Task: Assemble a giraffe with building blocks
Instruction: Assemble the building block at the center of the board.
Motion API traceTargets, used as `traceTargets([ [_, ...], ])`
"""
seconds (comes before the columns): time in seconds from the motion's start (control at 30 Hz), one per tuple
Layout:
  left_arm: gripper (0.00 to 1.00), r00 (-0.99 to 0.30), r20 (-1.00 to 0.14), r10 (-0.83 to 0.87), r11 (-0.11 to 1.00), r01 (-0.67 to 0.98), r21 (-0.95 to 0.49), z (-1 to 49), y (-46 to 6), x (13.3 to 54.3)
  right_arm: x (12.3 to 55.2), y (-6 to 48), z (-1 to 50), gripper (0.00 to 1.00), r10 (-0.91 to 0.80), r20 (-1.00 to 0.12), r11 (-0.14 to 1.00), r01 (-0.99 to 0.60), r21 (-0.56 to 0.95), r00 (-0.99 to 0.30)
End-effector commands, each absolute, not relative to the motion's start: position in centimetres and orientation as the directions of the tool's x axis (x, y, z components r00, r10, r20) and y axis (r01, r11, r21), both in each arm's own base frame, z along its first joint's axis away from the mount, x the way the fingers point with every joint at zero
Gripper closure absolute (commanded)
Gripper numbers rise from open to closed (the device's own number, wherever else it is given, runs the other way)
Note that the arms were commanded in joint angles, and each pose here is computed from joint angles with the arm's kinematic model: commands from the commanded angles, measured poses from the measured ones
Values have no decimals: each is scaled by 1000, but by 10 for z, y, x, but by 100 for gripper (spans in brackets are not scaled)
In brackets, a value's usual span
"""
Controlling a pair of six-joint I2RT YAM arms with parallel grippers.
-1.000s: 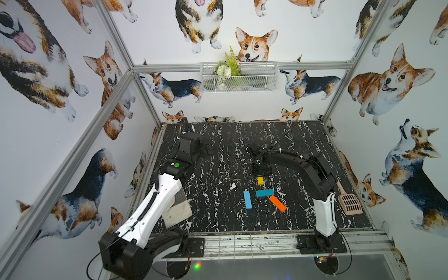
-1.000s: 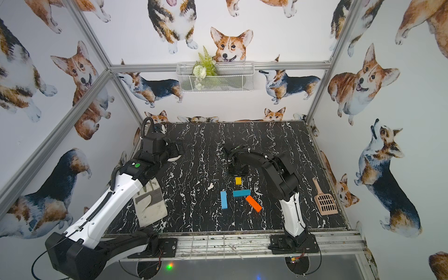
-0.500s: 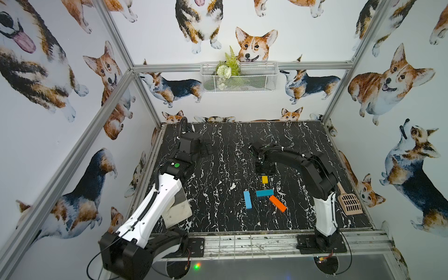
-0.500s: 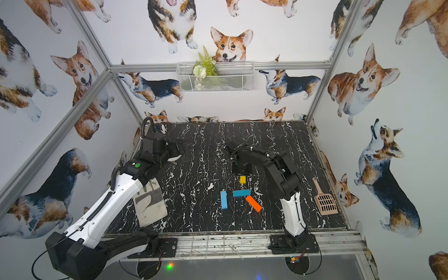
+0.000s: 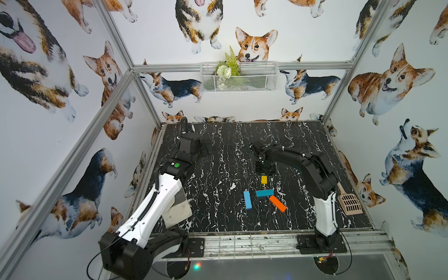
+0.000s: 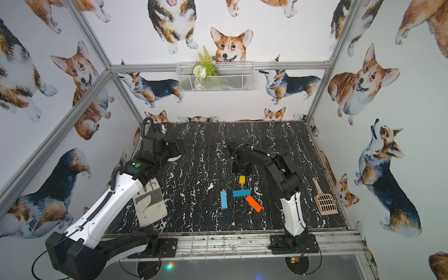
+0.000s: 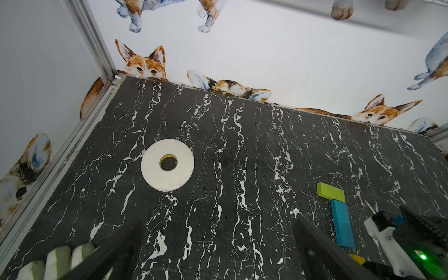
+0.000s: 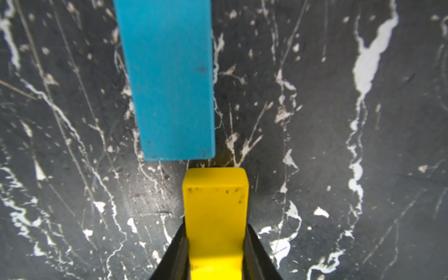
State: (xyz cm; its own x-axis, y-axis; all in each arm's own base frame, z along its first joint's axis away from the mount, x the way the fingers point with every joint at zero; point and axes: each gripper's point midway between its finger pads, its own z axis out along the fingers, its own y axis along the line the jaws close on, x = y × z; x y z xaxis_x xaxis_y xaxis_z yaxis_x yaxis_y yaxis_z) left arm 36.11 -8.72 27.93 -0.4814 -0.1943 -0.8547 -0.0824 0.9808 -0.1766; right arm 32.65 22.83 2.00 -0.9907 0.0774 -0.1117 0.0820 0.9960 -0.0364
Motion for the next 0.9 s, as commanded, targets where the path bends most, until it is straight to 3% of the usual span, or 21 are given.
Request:
traceTargets([
  [0.0, 0, -458, -863, -211, 977, -86, -193, 286, -87, 363, 324, 235, 17, 67, 88, -86, 996, 89, -8, -992],
  [0.87, 0, -458, -864, -210, 978, -82, -194, 285, -87, 363, 337, 238, 20, 67, 48, -129, 999, 51, -17, -990],
])
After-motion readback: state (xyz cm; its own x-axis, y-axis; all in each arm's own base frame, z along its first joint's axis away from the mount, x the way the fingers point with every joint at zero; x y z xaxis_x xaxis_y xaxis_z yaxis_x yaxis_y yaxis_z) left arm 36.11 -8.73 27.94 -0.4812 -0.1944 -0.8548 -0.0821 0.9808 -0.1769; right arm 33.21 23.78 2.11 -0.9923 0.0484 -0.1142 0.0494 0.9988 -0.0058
